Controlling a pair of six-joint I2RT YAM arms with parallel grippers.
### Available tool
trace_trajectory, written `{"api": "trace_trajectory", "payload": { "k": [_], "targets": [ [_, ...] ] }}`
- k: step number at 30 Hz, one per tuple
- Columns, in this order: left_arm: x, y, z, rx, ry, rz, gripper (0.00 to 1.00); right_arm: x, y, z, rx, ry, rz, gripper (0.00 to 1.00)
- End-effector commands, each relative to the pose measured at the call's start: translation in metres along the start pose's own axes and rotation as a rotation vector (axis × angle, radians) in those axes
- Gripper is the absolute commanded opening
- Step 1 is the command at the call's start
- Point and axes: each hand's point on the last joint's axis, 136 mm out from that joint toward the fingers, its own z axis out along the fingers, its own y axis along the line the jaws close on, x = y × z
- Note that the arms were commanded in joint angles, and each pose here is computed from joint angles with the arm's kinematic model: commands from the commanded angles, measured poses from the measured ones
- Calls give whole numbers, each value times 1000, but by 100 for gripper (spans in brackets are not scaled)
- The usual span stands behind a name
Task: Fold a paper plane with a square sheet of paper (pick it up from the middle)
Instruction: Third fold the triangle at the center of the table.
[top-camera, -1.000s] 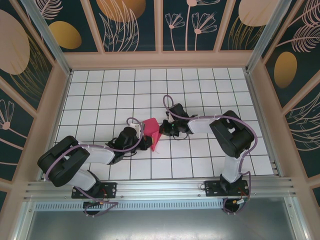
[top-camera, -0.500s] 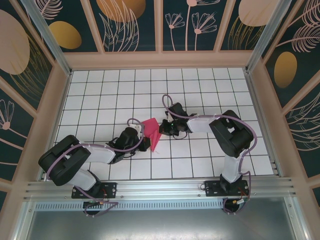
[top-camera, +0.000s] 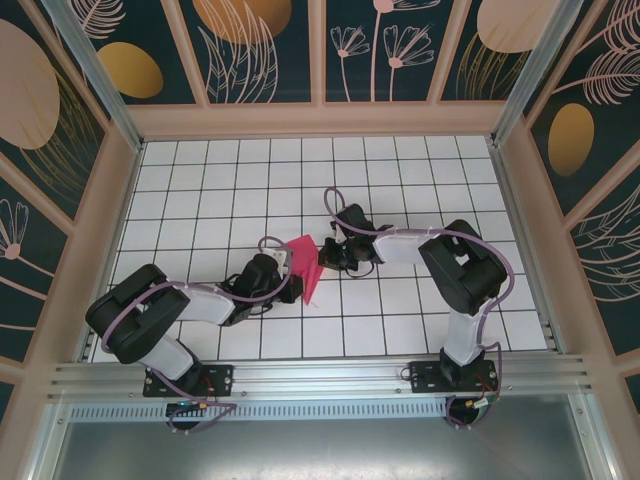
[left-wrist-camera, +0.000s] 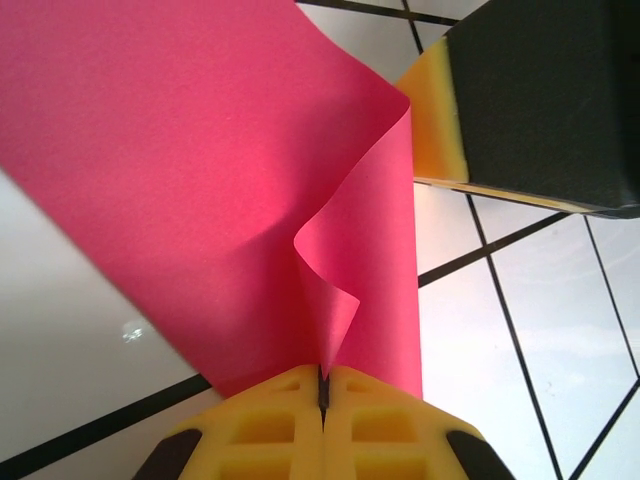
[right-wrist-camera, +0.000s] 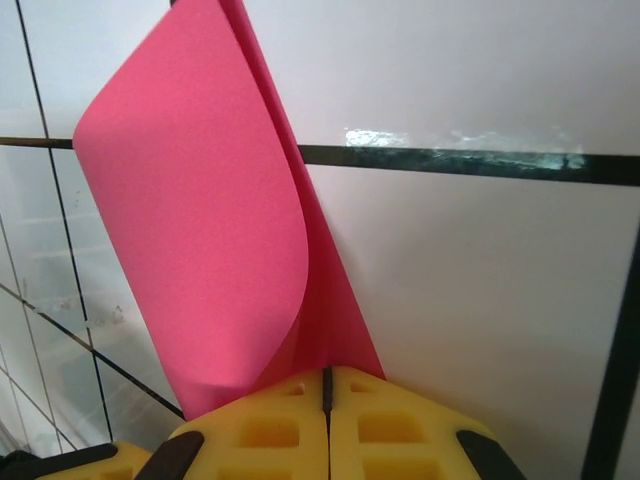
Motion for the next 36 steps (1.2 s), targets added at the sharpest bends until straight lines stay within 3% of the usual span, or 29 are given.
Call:
{"api": "trace_trajectory", "payload": {
  "k": [1,11,18,29,36],
  "targets": [
    [-16,-13,-1,44,-44,39,5,0,-6,2,43,3,-8,8],
    [-4,-12,6,75,-8,34,6,2,-7,3,34,3,4,8],
    [-1,4,8,5,-10,32,4,0,-6,1,35,-7,6,9],
    [9,16,15,-34,28,26,4,-20,6,-34,57,-121,-5,25],
    [10,14,16,-26,35,27,4,-27,2,-58,98,-195,0,29]
  ]
}}
